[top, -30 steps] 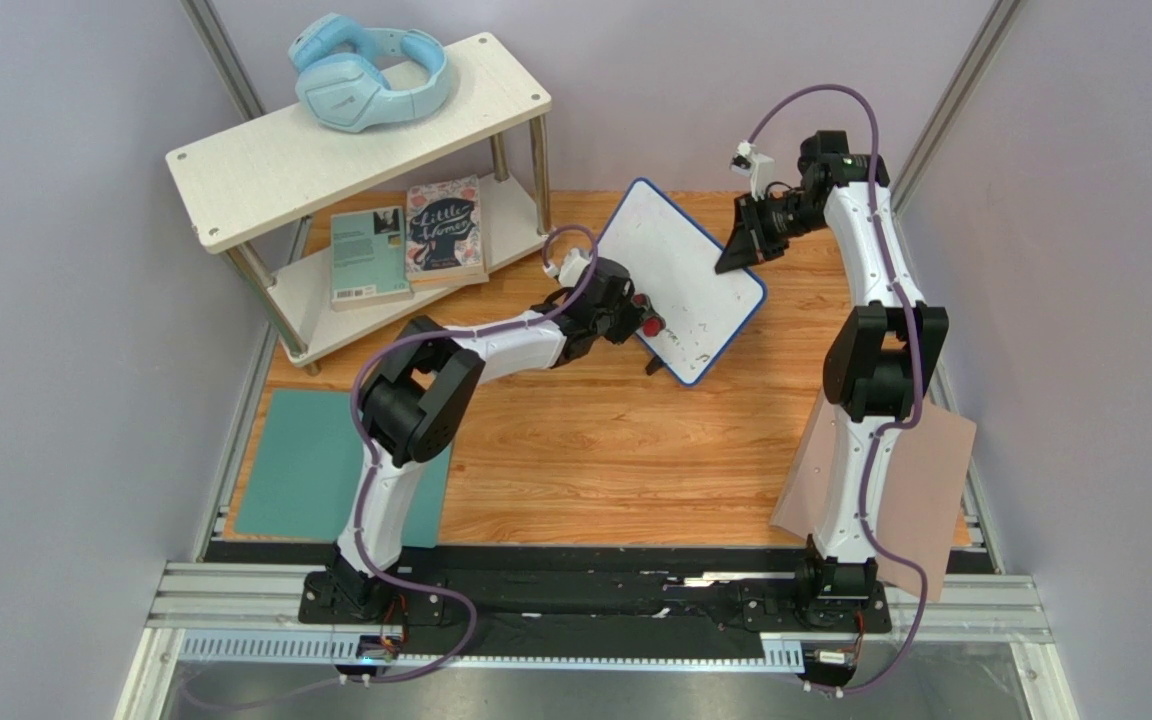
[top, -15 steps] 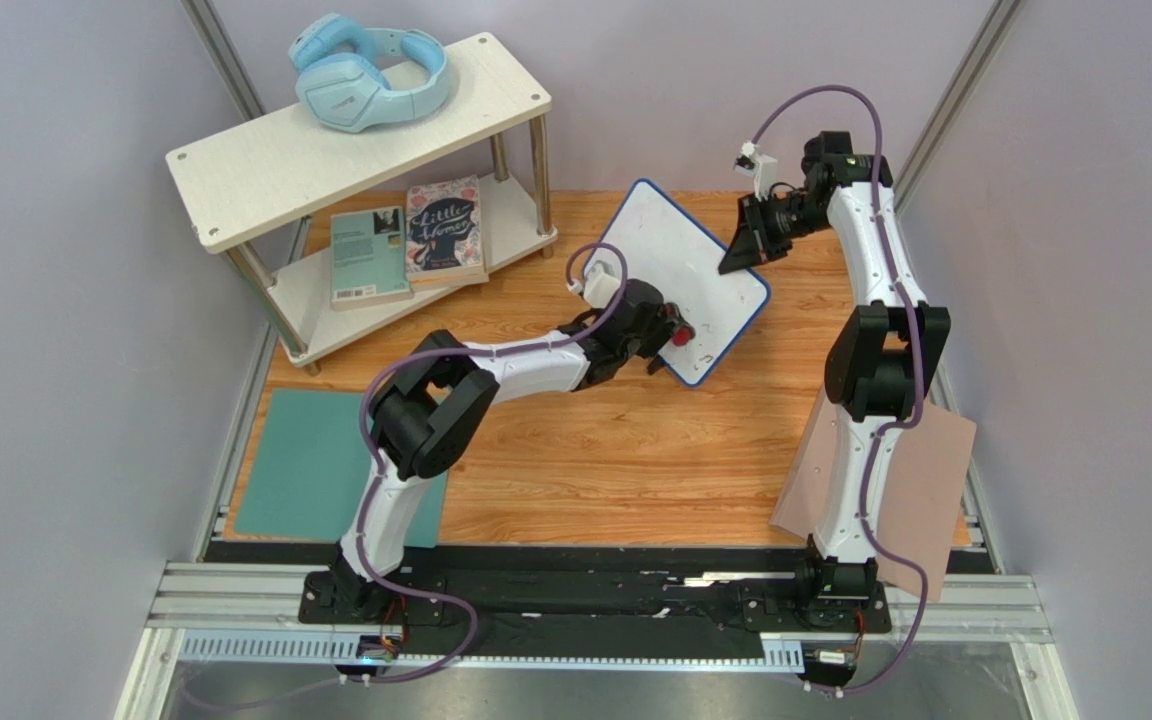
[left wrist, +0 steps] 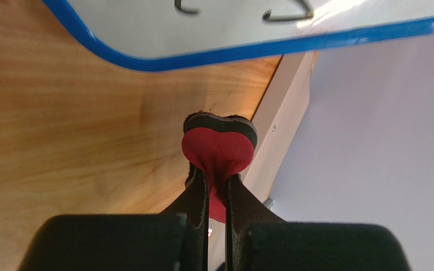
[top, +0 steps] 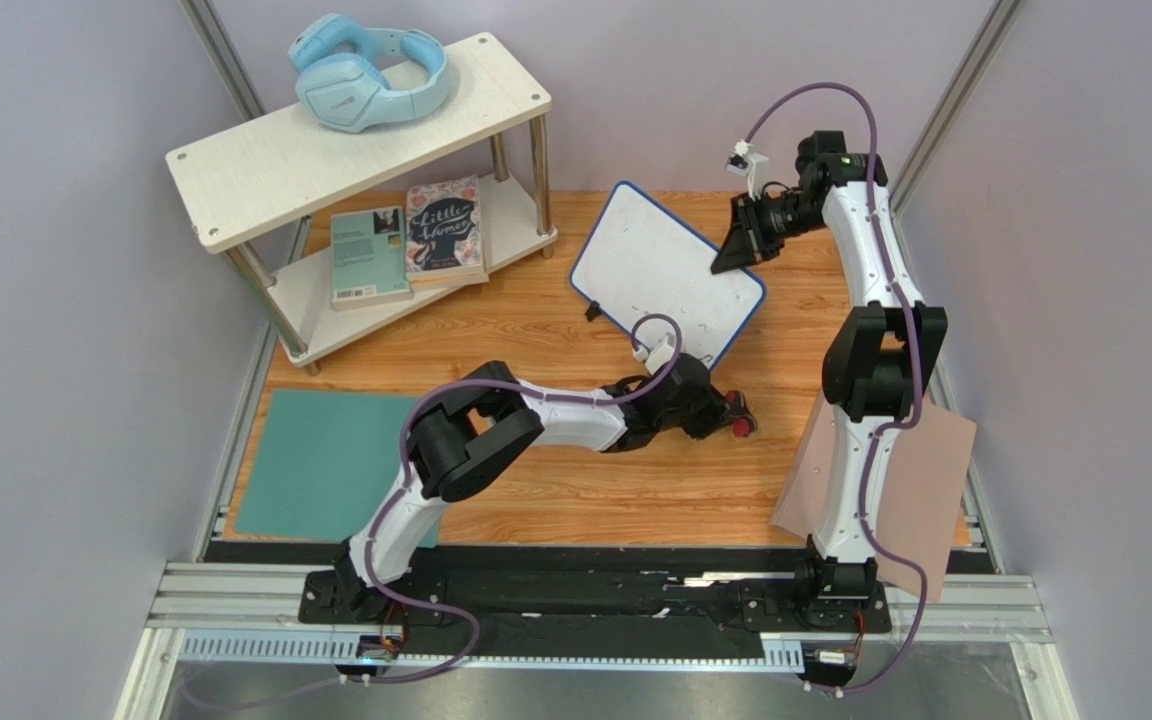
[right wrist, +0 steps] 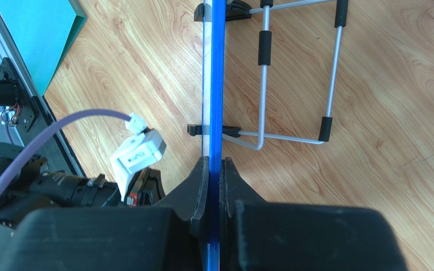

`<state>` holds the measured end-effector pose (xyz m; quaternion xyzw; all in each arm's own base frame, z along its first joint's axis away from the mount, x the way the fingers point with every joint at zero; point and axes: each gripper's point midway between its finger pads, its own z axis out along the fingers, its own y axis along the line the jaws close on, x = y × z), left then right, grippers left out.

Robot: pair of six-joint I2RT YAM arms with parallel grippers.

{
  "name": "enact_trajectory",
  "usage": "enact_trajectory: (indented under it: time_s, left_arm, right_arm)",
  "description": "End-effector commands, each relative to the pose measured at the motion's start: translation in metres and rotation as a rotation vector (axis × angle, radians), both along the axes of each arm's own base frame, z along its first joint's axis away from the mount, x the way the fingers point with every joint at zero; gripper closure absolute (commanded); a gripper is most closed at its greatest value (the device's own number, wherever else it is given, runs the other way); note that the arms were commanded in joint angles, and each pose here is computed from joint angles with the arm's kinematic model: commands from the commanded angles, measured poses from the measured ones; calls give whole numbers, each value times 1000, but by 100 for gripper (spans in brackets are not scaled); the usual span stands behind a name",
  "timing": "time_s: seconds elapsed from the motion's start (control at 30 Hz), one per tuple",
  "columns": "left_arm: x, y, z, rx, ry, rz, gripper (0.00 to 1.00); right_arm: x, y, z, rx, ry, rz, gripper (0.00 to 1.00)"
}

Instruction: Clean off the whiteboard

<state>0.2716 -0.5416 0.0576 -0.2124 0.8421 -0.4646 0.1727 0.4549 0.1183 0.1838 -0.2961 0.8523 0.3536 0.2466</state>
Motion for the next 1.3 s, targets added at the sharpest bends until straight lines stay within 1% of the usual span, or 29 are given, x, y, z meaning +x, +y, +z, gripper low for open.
enact_trajectory:
  time_s: [0.0,0.1,0.13,0.2,0.23,0.27,0.33,0.37,0.43,0.47,0.5,0.57,0.6,0.67,0.7,0.77,0.8,0.83,0.87,0.9,0.97,1.0,1.07,1.1,1.17,1.2,1.27]
  left_arm:
    - [9,-5,43,-49,-105,-56,100]
    - [-5,-6,51,8,-163,-152,100]
    - [-11,-7,61,7,-198,-196,100]
    - [-22,-3,68,60,-297,-280,100]
    - [-29,-2,66,73,-314,-323,100]
    - [-34,0,67,95,-363,-378,100]
    - [-45,4,69,97,-391,-453,100]
    - [-48,6,69,119,-449,-506,100]
    - [-53,11,80,132,-512,-561,100]
    - [-53,17,79,173,-532,-586,100]
    - [-50,21,86,221,-631,-625,100]
    - [-36,32,92,330,-722,-624,100]
    - [-27,39,98,409,-843,-659,100]
    - [-8,47,108,522,-958,-636,100]
    - [1,52,109,607,-1065,-675,100]
    - [10,55,113,682,-1190,-709,100]
    - [17,59,116,755,-1289,-746,100]
    - [19,62,112,791,-1336,-773,100]
    - [23,60,120,805,-1406,-766,100]
    - [30,64,120,872,-1477,-787,100]
    - [39,65,118,921,-1550,-790,100]
    - [40,64,116,954,-1623,-845,100]
    - [46,63,109,973,-1689,-900,100]
    - [47,60,109,987,-1757,-944,100]
    - [56,60,105,1015,-1826,-988,100]
    - [57,55,110,986,-1858,-997,100]
    - [68,58,105,987,-1870,-1036,100]
  right_arm:
    - [-29,10,-38,-92,124,97,100]
    - [-27,10,-37,-89,120,95,100]
    - [-28,10,-37,-88,124,93,100]
    - [-28,10,-37,-88,124,96,100]
    - [-28,10,-38,-90,123,97,100]
    - [-28,10,-37,-90,122,96,100]
    - [-28,10,-38,-89,125,95,100]
    - [-28,11,-39,-84,129,98,100]
    - [-28,11,-39,-81,130,98,100]
    - [-28,12,-39,-78,131,99,100]
    - [-29,12,-38,-76,130,98,100]
    - [-28,12,-39,-76,130,97,100]
    - [-27,11,-38,-76,128,96,100]
    - [-27,12,-38,-78,127,97,100]
    - [-27,12,-38,-77,126,96,100]
    - [-26,11,-37,-82,125,95,100]
    - [-26,11,-37,-82,125,93,100]
    - [-27,11,-38,-85,127,95,100]
    - [-26,10,-38,-85,125,94,100]
    - [-26,11,-39,-85,126,96,100]
    - [-27,11,-40,-86,129,98,100]
    - [-27,10,-40,-86,131,96,100]
    - [-26,10,-41,-86,131,96,100]
    - [-26,10,-40,-84,131,96,100]
    - [-26,11,-41,-87,131,99,100]
    - [-26,10,-41,-90,128,96,100]
    - [-26,10,-42,-94,130,99,100]
